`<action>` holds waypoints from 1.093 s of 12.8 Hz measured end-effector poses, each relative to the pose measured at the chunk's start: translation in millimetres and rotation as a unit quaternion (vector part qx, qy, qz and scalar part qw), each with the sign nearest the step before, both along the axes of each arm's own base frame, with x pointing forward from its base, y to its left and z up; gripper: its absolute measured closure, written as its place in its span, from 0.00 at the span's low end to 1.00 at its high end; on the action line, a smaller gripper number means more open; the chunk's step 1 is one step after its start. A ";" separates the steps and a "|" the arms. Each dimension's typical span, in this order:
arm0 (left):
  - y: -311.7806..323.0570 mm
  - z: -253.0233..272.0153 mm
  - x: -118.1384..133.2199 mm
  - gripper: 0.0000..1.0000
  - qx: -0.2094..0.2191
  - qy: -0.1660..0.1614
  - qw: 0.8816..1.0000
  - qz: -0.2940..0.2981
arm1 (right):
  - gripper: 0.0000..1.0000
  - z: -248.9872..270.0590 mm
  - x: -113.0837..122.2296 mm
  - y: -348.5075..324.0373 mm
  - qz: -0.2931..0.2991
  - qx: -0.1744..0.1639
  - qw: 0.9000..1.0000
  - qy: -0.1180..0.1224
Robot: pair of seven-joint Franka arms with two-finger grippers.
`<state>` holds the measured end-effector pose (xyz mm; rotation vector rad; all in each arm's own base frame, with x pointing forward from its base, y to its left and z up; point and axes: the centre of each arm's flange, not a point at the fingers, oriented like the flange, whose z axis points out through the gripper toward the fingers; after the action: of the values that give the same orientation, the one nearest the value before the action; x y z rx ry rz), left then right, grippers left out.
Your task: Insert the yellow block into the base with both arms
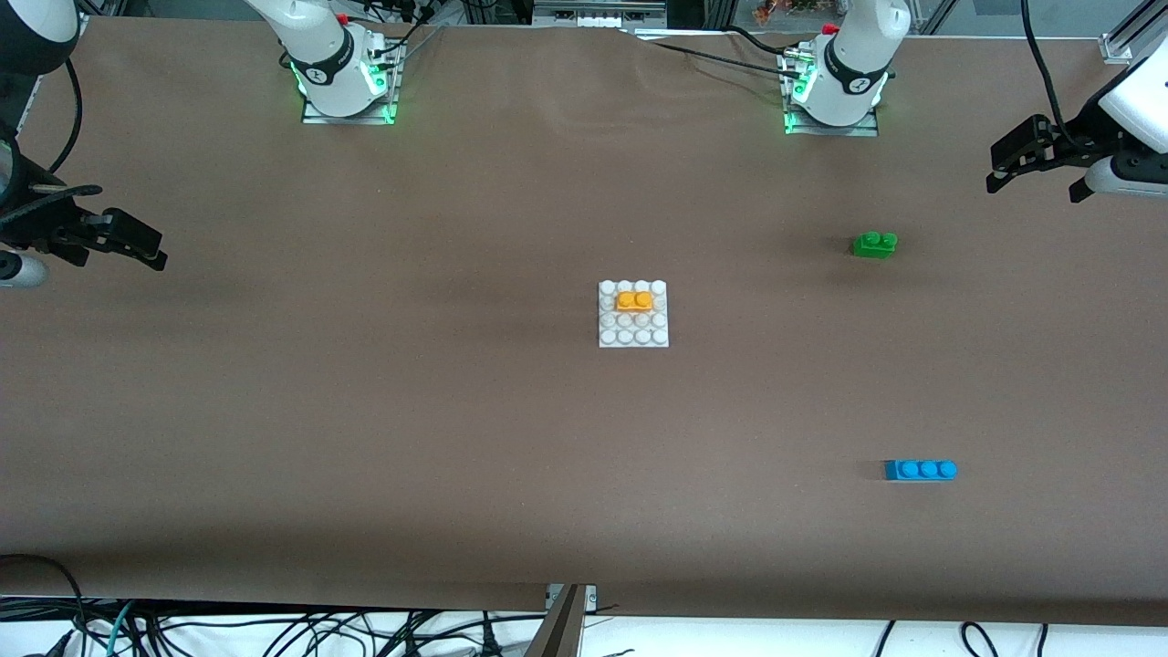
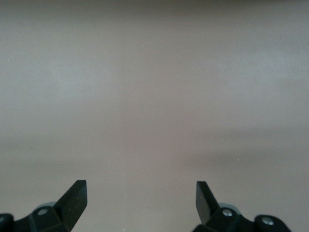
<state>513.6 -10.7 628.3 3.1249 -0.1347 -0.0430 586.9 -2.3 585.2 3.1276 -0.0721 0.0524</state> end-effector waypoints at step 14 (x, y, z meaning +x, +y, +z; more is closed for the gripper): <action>-7.0 -12.5 6.6 0.00 0.001 0.013 1.000 -0.006 | 0.00 -0.1 -0.1 0.0 0.000 0.000 1.000 0.001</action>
<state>520.2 -17.7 615.8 3.1247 -0.1534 -0.0831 586.8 -2.3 585.1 3.1276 -0.0722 0.0507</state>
